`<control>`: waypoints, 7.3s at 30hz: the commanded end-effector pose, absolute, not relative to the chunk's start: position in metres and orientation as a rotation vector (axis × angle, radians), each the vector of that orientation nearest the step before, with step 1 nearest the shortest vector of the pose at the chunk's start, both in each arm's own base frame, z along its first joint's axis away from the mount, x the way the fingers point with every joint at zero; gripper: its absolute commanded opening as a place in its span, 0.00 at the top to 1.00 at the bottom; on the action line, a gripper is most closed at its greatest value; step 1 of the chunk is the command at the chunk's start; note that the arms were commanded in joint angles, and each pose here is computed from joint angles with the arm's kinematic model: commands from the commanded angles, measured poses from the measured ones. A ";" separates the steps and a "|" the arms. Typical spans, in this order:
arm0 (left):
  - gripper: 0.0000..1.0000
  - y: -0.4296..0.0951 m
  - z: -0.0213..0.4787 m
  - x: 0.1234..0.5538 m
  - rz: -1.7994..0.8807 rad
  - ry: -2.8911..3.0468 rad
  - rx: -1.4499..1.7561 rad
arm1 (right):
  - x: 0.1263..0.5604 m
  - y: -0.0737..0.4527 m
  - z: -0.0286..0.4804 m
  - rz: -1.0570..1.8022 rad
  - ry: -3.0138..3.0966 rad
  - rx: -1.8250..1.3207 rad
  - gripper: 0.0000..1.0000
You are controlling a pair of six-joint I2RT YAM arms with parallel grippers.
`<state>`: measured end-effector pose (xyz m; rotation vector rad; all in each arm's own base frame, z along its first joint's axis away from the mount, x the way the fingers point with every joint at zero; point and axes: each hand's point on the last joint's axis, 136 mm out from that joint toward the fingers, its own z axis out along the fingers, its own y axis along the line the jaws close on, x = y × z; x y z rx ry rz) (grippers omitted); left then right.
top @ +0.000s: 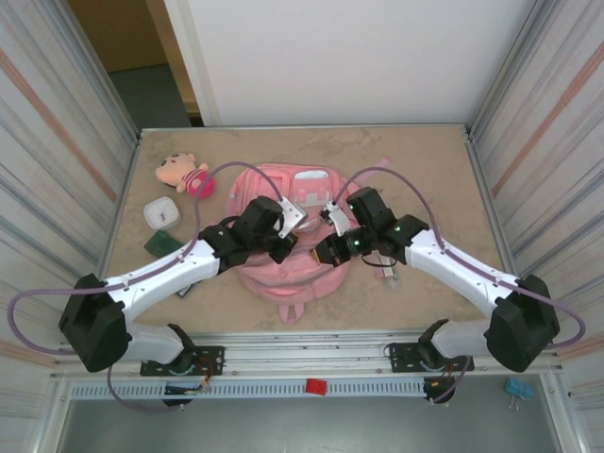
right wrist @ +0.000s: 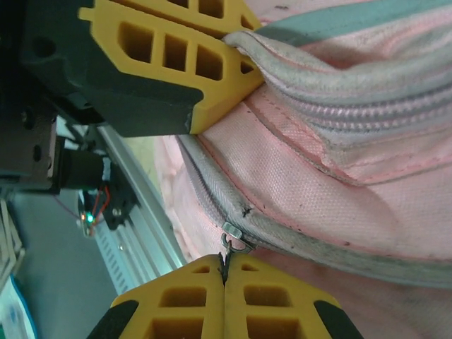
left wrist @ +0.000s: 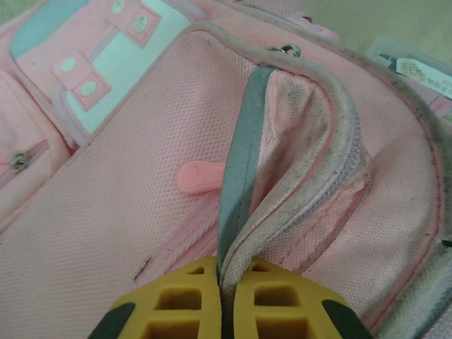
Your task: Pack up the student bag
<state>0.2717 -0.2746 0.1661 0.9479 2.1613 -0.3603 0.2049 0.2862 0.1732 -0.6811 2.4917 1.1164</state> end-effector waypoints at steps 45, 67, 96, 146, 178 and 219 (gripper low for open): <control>0.50 -0.261 0.220 0.176 -0.772 2.451 0.172 | 0.287 0.284 0.262 1.572 2.127 0.511 1.00; 0.68 -0.293 0.192 0.221 -0.709 2.400 0.002 | 0.266 0.306 0.274 1.646 2.145 0.457 1.00; 1.00 -0.256 0.221 0.199 -0.827 2.159 0.277 | 0.287 0.281 0.240 1.632 2.219 0.599 0.45; 1.00 -0.212 0.150 0.233 -0.585 2.404 0.266 | 0.278 0.276 0.297 1.683 2.347 0.183 1.00; 0.35 -0.296 0.218 0.219 -1.166 2.108 0.575 | 0.293 0.266 0.324 1.784 2.302 0.144 1.00; 0.31 -0.270 0.176 0.218 -0.985 2.282 0.404 | 0.290 0.272 0.327 1.786 2.290 0.141 1.00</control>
